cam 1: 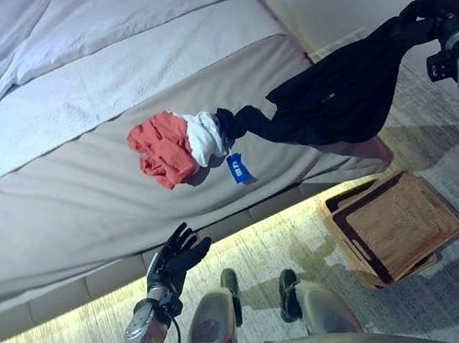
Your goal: Pick up the clothes from the bed and place them into the basket
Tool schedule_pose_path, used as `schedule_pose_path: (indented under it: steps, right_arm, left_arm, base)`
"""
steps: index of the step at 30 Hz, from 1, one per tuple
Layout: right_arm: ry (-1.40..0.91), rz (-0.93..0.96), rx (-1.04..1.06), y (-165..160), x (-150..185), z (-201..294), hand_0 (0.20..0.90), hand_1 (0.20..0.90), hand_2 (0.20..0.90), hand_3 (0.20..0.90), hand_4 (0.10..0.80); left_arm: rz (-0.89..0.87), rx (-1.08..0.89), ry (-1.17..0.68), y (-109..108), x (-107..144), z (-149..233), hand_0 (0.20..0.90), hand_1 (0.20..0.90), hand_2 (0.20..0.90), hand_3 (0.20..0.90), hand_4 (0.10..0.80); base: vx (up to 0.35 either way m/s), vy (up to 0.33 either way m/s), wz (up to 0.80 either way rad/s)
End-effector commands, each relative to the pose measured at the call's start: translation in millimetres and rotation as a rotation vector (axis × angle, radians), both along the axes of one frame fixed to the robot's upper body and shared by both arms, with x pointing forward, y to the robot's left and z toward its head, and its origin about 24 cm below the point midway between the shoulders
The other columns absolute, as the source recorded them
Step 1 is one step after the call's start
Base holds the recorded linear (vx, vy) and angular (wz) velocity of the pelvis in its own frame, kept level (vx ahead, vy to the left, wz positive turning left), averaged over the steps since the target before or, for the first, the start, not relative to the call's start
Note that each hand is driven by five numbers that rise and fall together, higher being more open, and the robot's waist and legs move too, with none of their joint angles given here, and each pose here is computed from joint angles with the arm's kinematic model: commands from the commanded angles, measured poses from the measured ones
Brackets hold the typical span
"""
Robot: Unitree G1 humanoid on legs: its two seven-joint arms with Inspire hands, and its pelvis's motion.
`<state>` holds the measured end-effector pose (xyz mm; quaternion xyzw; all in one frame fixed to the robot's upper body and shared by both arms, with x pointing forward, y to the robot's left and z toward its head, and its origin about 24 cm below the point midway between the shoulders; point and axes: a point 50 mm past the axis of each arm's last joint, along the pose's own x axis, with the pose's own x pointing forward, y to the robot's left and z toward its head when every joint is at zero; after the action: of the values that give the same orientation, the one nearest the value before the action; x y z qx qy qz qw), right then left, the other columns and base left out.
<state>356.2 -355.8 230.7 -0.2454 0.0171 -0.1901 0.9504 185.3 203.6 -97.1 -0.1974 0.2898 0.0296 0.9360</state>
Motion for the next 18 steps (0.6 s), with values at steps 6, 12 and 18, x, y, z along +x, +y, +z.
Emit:
schedule_pose_path:
  steps: [6, 12, 18]
  right_arm:
    - [-0.351, 0.001, -0.11, -17.2, -37.2, 66.0, 0.3, 0.3, 0.3, 0.2, 0.1]
    - [-0.391, -0.009, -0.142, -23.6, -53.1, 75.9, 0.3, 0.3, 0.3, 0.2, 0.1]
    - [-0.394, -0.038, -0.129, -35.5, -64.2, 72.1, 0.3, 0.3, 0.3, 0.2, 0.1]
  left_arm:
    - [0.062, 0.037, 0.05, 10.5, -6.1, -9.4, 0.9, 0.9, 0.9, 0.9, 0.8]
    - [0.084, 0.054, 0.095, 13.4, -6.0, -15.3, 0.9, 0.9, 0.9, 0.9, 0.8]
    - [0.086, 0.06, 0.117, 15.0, -10.1, -20.0, 0.9, 0.9, 0.9, 0.9, 0.8]
  base:
    - [0.018, -0.013, -0.3]
    - [0.004, -0.015, -0.21]
    - [0.002, -0.018, -0.16]
